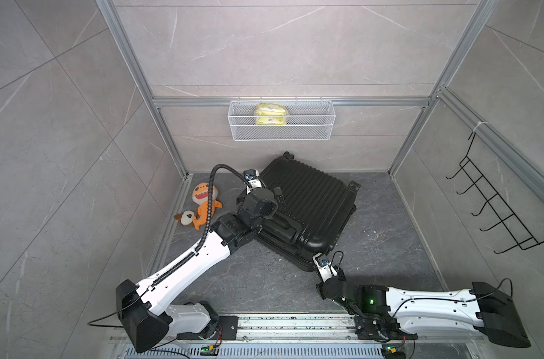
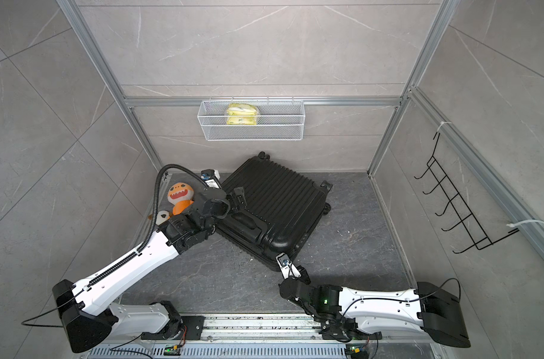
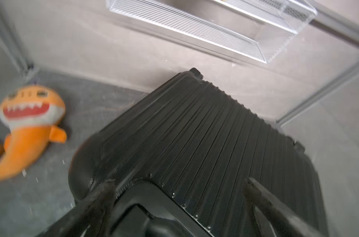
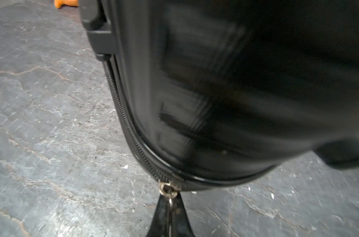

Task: Close the suitcase zippers
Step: Zip the zipper on the suitcase.

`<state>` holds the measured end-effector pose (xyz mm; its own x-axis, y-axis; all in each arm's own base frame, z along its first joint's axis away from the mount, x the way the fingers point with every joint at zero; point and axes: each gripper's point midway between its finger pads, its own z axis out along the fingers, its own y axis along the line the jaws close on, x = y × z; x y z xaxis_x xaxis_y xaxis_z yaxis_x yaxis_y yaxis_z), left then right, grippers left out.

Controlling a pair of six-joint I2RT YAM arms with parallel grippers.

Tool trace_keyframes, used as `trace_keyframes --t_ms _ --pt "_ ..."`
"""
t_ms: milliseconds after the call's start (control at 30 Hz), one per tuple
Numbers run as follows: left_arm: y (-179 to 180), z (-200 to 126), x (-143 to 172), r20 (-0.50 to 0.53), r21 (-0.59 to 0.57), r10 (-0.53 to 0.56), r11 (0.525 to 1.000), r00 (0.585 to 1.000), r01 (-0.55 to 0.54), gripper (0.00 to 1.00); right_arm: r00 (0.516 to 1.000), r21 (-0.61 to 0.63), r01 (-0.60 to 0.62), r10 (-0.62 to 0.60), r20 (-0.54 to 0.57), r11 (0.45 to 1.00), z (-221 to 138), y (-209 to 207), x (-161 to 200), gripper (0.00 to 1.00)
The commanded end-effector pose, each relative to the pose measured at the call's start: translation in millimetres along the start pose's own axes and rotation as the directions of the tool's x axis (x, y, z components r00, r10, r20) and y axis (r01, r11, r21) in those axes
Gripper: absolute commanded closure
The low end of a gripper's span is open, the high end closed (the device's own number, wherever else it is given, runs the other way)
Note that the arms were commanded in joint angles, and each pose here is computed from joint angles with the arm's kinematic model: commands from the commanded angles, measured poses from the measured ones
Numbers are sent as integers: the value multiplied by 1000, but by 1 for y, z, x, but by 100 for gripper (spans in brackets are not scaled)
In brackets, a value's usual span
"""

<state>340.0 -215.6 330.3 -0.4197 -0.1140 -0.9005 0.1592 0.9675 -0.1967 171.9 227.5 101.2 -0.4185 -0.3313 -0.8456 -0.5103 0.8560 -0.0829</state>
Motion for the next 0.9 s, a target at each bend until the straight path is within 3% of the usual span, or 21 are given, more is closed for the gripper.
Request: trace_keyframes --t_ms 0,100,167,233,267,333,367,567,867 --pt "-22 -4 2 -46 283 518 827 854 -486 1 1000 80 -25 25 -3 996 -1 -18 6 100" --pt "-23 -9 38 -57 454 749 609 661 -650 1 1000 78 -21 22 -6 997 -1 -17 6 100" --pt "-24 -23 59 17 572 846 430 533 -699 1 1000 79 -18 19 -10 997 -1 -18 7 100" --pt "-24 -50 74 174 681 876 223 450 -697 3 1000 81 -16 17 -13 997 -1 -18 7 100" --pt "-23 -60 77 257 706 864 138 434 -694 9 1000 82 -16 17 -13 996 -1 -18 7 100" --pt "-17 -67 68 282 741 831 129 480 -658 10 1000 85 -12 14 -17 996 -1 -18 8 100" --pt "-16 -74 70 295 772 826 91 481 -629 11 1000 90 -10 12 -18 996 -1 -18 8 100" --pt "-12 -57 100 264 823 868 25 420 -568 12 1000 105 -4 6 -20 994 -1 -21 7 100" --pt "-25 -15 114 298 783 901 -41 316 -621 15 999 112 -15 19 -28 994 -2 -24 11 100"
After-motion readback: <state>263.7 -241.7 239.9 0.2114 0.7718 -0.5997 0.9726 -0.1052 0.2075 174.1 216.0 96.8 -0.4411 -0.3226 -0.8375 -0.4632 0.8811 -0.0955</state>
